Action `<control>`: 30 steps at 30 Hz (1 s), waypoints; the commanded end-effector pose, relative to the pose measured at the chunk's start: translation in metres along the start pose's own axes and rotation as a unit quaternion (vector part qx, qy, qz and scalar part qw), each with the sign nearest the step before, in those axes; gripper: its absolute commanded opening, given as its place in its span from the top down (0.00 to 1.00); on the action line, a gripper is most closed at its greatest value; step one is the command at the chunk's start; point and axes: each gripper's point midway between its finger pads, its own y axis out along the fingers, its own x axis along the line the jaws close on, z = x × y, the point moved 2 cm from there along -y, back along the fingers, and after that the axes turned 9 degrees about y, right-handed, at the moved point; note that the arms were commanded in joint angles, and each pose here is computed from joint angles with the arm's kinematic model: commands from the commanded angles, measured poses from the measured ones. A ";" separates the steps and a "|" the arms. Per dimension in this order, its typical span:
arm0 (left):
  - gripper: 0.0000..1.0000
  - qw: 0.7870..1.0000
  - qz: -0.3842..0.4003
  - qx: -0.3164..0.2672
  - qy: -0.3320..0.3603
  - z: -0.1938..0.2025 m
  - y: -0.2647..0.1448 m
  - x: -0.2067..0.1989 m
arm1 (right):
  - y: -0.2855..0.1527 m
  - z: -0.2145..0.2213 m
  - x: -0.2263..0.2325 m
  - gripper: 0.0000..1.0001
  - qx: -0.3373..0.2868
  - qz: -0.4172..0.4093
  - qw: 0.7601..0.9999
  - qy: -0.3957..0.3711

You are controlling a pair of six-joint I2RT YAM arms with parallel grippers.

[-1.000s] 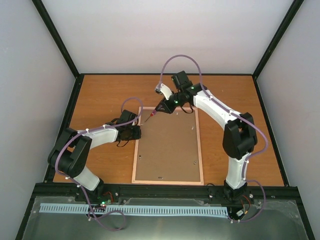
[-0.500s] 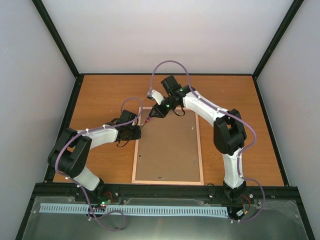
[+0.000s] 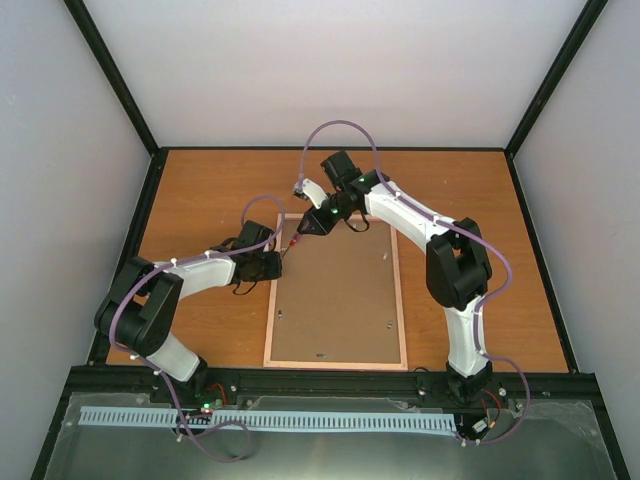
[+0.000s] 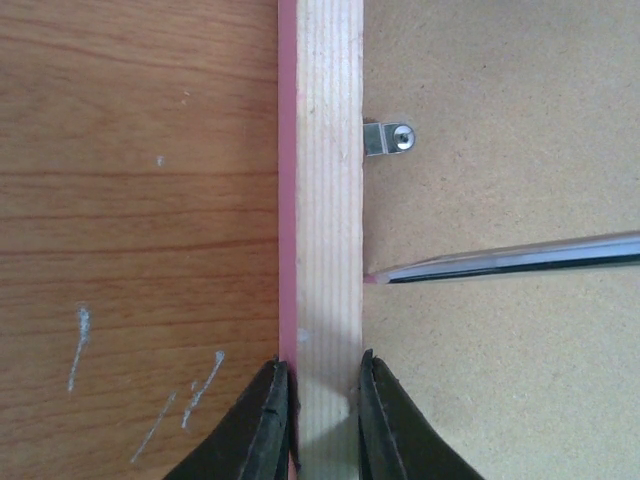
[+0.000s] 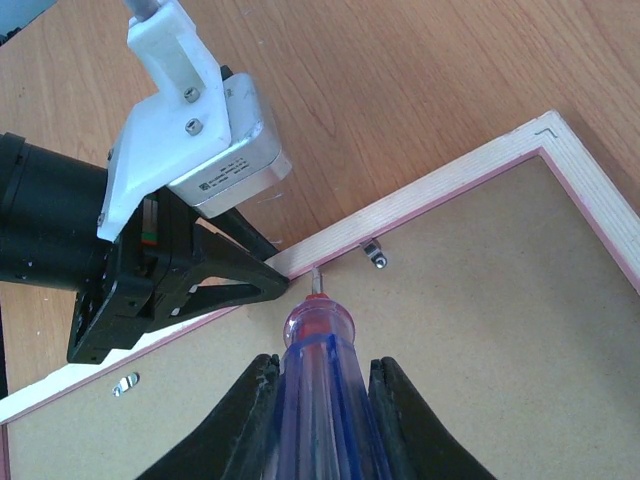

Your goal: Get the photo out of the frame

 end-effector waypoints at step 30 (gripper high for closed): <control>0.99 0.999 0.032 0.019 0.001 0.011 -0.004 -0.009 | -0.023 -0.020 0.017 0.97 -0.037 0.009 0.999 -0.037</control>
